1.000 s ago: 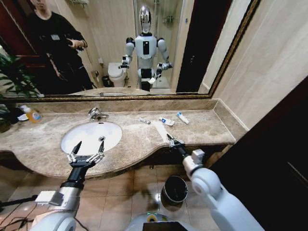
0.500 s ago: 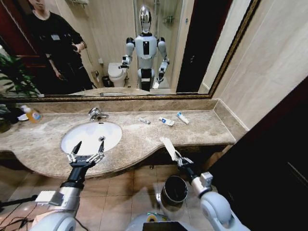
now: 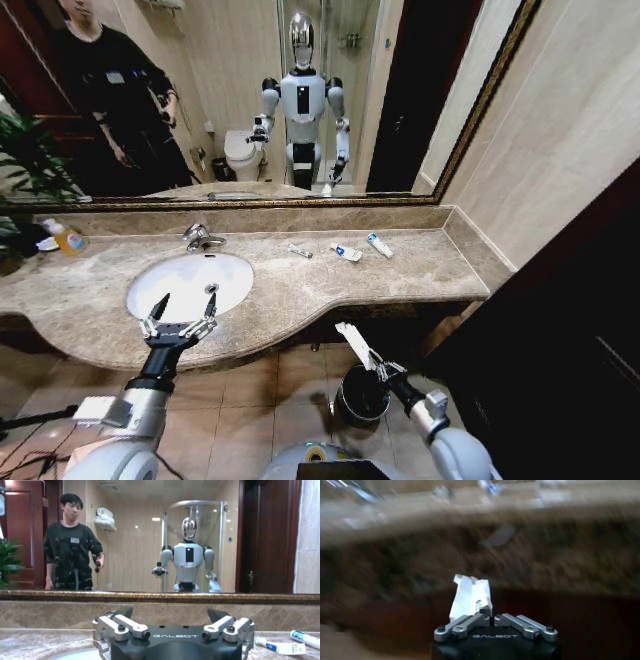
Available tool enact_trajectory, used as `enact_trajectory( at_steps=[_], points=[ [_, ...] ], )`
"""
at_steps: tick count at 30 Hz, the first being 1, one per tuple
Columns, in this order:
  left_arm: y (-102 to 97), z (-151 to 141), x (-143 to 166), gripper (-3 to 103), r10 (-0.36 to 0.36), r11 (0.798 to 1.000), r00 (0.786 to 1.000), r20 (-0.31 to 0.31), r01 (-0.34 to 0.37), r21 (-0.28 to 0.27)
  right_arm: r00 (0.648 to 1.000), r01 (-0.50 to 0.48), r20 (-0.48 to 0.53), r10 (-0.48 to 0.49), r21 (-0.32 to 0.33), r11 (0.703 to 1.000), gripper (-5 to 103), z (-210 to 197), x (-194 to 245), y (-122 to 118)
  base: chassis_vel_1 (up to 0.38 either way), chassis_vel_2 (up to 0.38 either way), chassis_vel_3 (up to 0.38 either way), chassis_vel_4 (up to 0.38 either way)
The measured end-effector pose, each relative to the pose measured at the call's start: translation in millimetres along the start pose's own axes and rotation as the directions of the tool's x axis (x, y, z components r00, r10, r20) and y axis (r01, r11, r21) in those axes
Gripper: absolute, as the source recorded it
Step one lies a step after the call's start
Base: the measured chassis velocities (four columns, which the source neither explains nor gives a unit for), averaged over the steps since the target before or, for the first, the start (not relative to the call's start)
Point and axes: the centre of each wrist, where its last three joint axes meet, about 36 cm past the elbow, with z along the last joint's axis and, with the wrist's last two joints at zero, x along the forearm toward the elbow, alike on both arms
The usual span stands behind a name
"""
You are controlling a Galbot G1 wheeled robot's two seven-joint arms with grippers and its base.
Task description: Pick up the trash from the sink and place it in the trash bin.
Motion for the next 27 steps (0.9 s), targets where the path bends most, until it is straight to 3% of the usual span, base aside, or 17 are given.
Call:
enact_trajectory(
  at_steps=[5, 14, 21, 22, 24, 27],
  points=[
    [0.0, 0, 0, 100, 0.0, 1.0, 1.0, 0.0, 0.0, 0.0, 0.993, -0.084, -0.076, 0.086, 0.026, 0.996, 0, 53, -22, -6, 0.0, 0.0, 0.0, 0.0],
    [0.0, 0, 0, 100, 0.0, 1.0, 1.0, 0.0, 0.0, 0.0, 0.971, -0.114, -0.2, 0.131, 0.093, 0.989, 0, 121, -21, -18, 0.0, 0.0, 0.0, 0.0],
    [0.0, 0, 0, 100, 0.0, 1.0, 1.0, 0.0, 0.0, 0.0, 0.959, -0.141, -0.234, 0.162, 0.102, 0.985, -1, 141, -17, -18, 0.0, 0.0, 0.0, 0.0],
    [0.0, 0, 0, 100, 0.0, 1.0, 1.0, 0.0, 0.0, 0.0, 0.959, -0.143, -0.233, 0.163, 0.1, 0.985, 4, 141, -18, -16, 0.0, 0.0, 0.0, 0.0],
    [0.0, 0, 0, 100, 0.0, 1.0, 1.0, 0.0, 0.0, 0.0, 0.959, -0.147, -0.231, 0.166, 0.097, 0.984, 4, 141, -18, -14, 0.0, 0.0, 0.0, 0.0],
    [0.0, 0, 0, 100, 0.0, 1.0, 1.0, 0.0, 0.0, 0.0, 0.961, -0.156, -0.218, 0.17, 0.079, 0.985, 21, 139, -23, -2, 0.0, 0.0, 0.0, 0.0]
  ],
)
